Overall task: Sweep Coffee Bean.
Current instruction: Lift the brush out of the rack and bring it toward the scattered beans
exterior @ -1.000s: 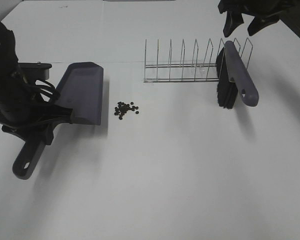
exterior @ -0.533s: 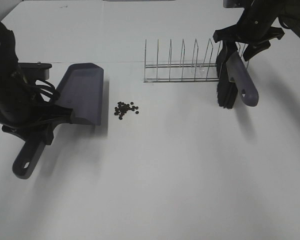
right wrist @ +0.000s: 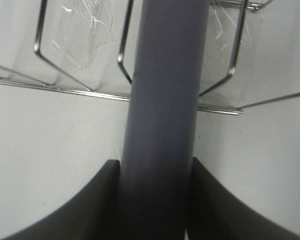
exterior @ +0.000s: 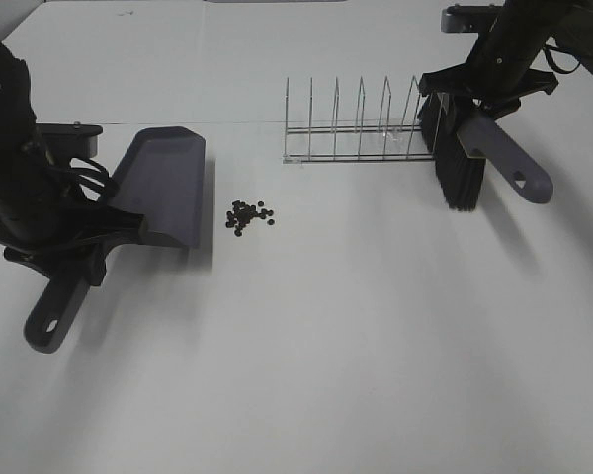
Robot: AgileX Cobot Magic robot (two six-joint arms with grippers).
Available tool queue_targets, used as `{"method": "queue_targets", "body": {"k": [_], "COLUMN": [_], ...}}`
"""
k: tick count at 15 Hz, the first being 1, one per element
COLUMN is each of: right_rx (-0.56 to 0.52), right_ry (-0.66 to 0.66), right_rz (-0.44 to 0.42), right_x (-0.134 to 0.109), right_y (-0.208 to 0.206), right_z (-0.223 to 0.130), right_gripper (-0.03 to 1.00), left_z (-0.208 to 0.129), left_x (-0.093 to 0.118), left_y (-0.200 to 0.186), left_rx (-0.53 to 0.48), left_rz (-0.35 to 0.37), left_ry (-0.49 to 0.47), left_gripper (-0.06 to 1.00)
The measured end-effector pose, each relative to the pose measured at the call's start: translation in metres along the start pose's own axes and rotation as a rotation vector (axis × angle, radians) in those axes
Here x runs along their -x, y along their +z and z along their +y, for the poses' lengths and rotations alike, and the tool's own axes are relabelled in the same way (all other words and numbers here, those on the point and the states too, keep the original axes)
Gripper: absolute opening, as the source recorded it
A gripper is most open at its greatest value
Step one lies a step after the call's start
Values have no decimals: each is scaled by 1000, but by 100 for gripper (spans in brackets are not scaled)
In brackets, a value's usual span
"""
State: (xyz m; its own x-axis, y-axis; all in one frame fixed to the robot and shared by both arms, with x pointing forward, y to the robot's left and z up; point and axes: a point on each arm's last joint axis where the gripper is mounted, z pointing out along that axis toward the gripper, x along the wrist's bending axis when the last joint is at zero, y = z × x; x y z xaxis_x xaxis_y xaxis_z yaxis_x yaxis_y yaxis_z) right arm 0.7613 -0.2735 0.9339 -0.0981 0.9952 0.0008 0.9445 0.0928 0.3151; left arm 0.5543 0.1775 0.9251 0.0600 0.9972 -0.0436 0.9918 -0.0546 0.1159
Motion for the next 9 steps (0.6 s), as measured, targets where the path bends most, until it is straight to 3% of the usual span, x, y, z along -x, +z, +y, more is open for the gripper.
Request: {"method": "queue_targets", "body": {"k": [4,9], "right_rx": [37,212], "right_ry": [40,50], "right_rz": [2,23], "right_x": [-1,-5], "right_y": [-36,-134], "right_z": [14,28], "right_gripper": [29,29], "left_z": [0,0], "left_x": [0,0], "left_y": [0,0], "left_rx": [-1,-2], "left_rz": [0,1], "left_ry": [0,0], "left_gripper": [32,32]}}
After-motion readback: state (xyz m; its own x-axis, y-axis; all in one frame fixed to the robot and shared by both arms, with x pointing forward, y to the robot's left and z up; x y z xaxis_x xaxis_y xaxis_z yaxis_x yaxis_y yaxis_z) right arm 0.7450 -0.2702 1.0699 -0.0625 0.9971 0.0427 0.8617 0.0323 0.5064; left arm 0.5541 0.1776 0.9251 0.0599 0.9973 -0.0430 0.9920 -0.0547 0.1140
